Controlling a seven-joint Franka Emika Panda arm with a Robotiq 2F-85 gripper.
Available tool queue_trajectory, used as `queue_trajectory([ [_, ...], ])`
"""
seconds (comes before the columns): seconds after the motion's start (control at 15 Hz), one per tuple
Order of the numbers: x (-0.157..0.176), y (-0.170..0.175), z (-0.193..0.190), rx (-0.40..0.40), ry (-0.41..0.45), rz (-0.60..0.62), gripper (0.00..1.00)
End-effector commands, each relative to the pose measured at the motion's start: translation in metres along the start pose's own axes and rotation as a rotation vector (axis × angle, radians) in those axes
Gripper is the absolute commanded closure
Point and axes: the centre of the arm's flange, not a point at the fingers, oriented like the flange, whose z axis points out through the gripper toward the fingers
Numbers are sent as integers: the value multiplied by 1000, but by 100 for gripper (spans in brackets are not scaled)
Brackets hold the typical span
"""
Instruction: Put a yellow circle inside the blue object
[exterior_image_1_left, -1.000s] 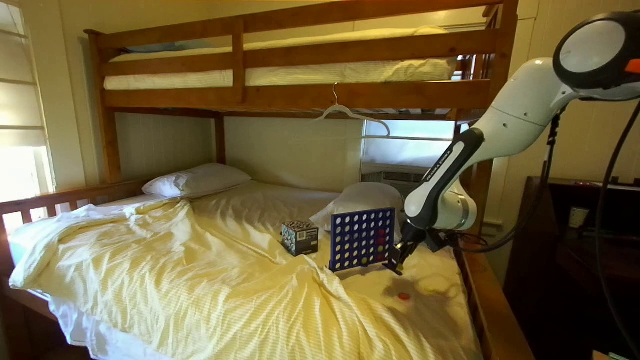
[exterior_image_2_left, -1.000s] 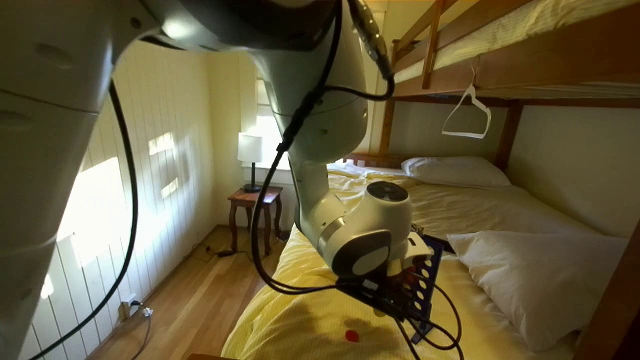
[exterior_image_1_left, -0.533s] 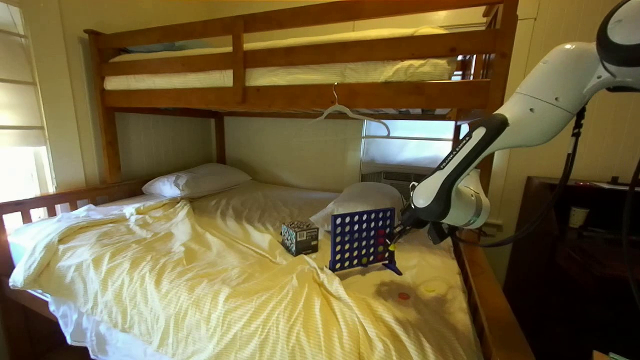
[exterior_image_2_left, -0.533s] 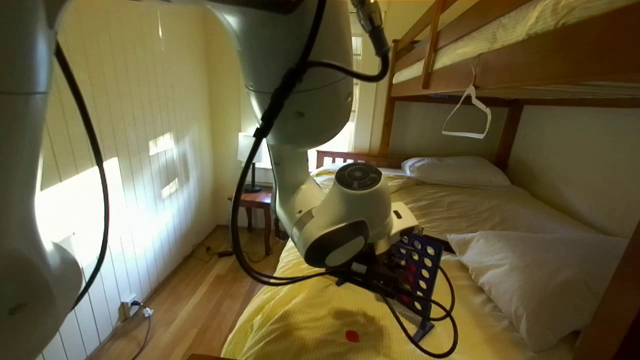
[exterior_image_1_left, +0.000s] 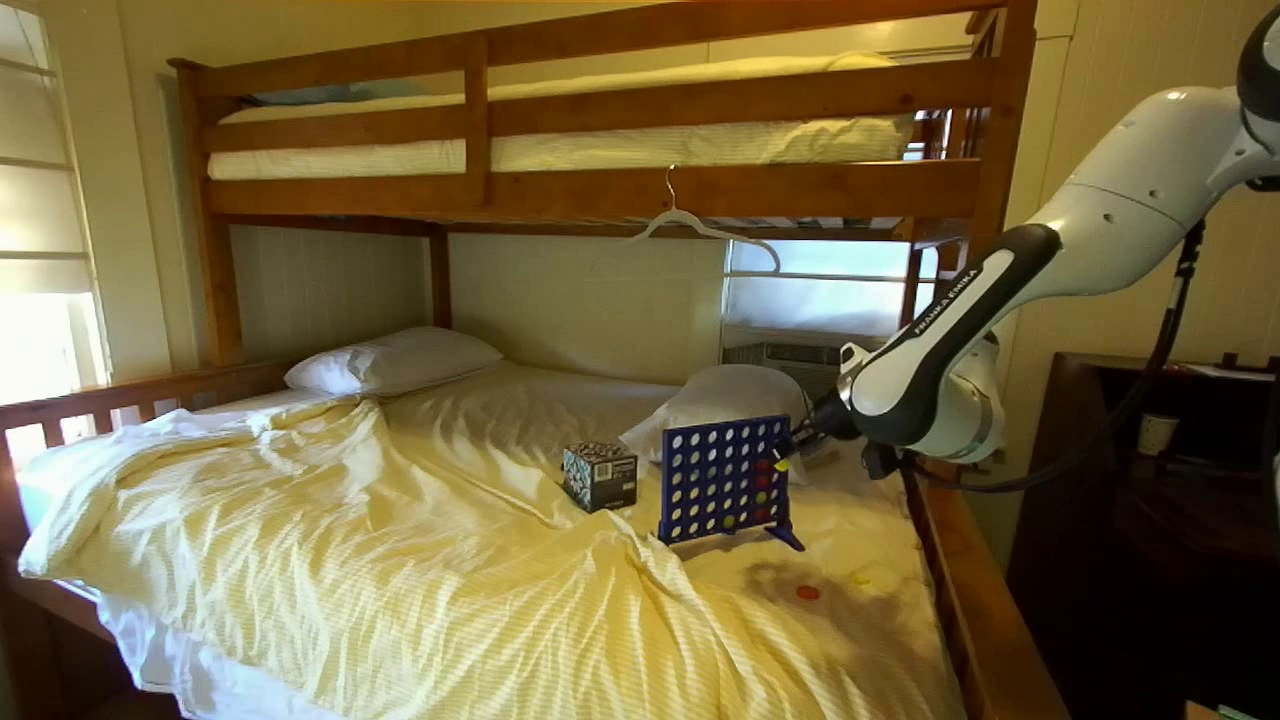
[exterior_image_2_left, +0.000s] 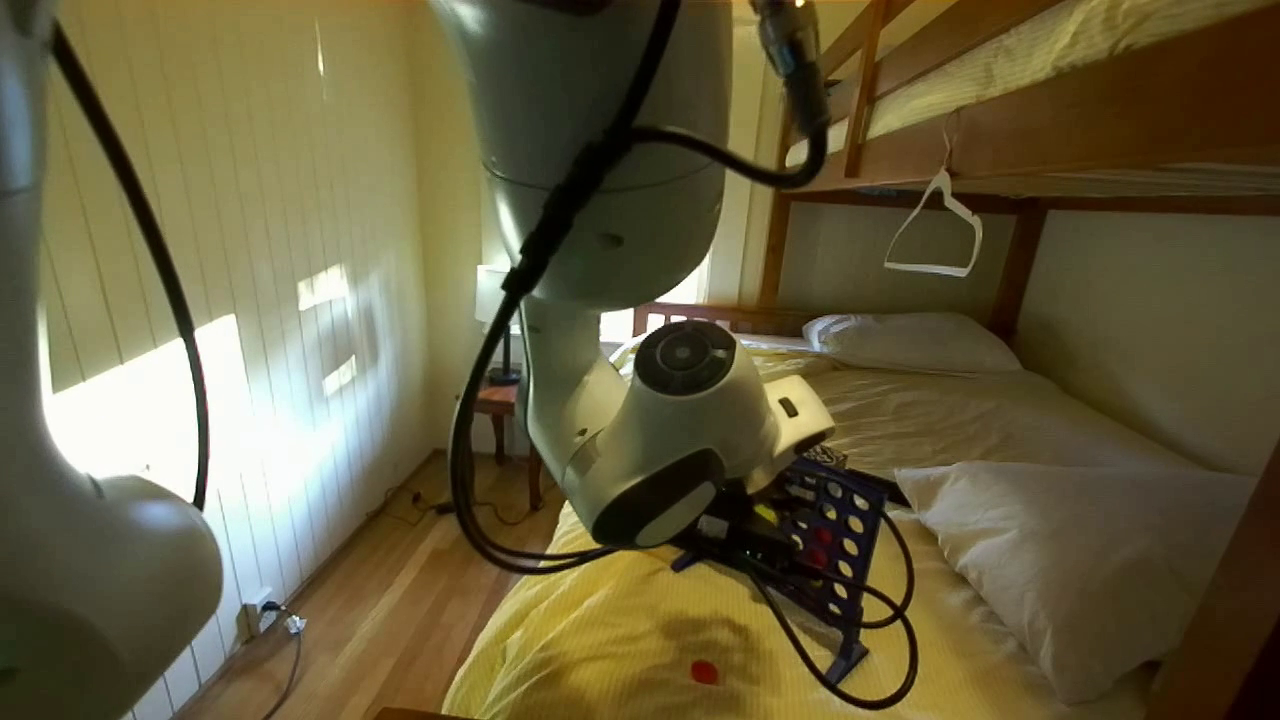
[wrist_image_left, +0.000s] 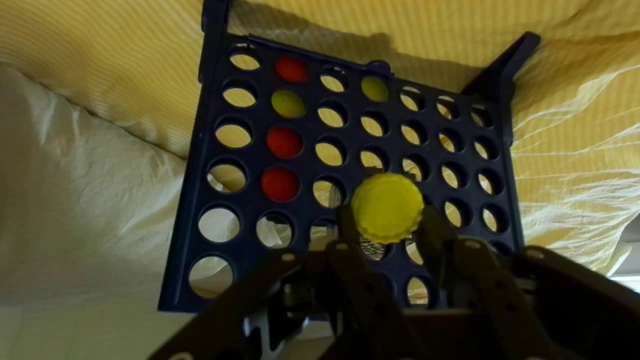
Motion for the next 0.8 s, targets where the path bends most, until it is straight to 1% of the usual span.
queue_trajectory([
  [0.0, -11, 8, -21, -9, 77, 43, 90],
  [0.33, -2, 11, -26, -39, 167, 98, 90],
  [0.6, 4, 11, -26, -46, 199, 122, 90],
  [0.73, 7, 10, -24, -32, 222, 136, 90],
])
